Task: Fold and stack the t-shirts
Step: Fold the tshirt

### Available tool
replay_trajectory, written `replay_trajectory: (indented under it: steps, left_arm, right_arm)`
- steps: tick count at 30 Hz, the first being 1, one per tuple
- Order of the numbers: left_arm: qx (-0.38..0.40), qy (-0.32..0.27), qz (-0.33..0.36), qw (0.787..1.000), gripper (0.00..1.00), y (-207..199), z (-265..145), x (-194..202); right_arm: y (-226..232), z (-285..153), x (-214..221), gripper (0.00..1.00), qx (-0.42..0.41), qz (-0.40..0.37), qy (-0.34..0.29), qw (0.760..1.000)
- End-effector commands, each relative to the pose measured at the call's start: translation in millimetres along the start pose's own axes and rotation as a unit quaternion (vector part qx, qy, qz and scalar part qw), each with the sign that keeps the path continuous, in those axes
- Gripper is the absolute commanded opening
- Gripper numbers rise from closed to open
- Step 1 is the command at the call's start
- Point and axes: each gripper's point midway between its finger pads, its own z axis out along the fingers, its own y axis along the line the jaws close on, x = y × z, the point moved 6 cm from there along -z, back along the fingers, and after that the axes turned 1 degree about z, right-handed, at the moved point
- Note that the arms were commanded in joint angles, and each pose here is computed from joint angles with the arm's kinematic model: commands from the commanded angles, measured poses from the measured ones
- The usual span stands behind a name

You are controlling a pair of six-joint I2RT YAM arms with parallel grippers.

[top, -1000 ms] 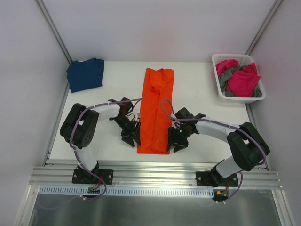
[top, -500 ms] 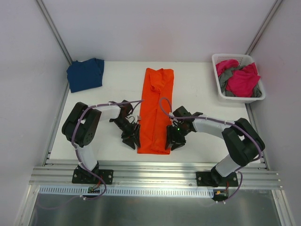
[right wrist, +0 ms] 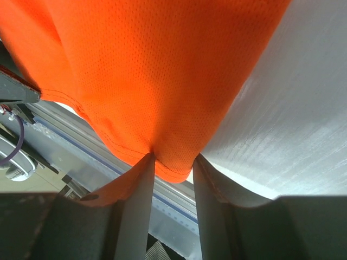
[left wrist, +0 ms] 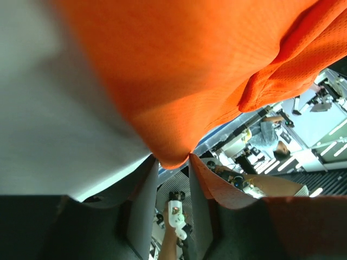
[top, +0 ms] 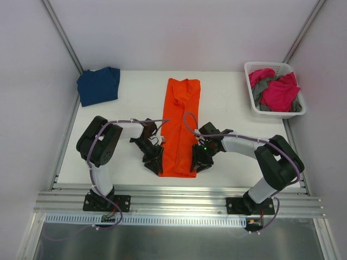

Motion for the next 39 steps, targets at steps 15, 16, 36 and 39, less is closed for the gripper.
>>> replay_trajectory:
  steps: [15, 16, 36, 39]
  left_arm:
    - [0.012, 0.002, 0.008, 1.000, 0.00, -14.0, 0.1, -3.2]
    - [0.015, -0.003, 0.014, 1.000, 0.00, -15.8, -2.8, -3.2]
    - [-0.007, -0.100, 0.119, 0.988, 0.00, -49.3, -60.3, -22.1]
    - [-0.013, -0.107, 0.132, 0.985, 0.00, -52.7, -67.4, -22.8]
  right_arm:
    - [9.6, -8.3, 1.2, 0.01, -0.027, -0.010, -0.008, 1.000]
    - [10.1, -10.0, 0.2, 0.01, -0.028, -0.011, -0.011, 0.999]
    - [37.4, -58.2, -32.8, 0.00, -0.058, -0.090, -0.099, 0.989]
    - [40.0, -65.3, -33.9, 0.00, -0.055, -0.101, -0.108, 0.987]
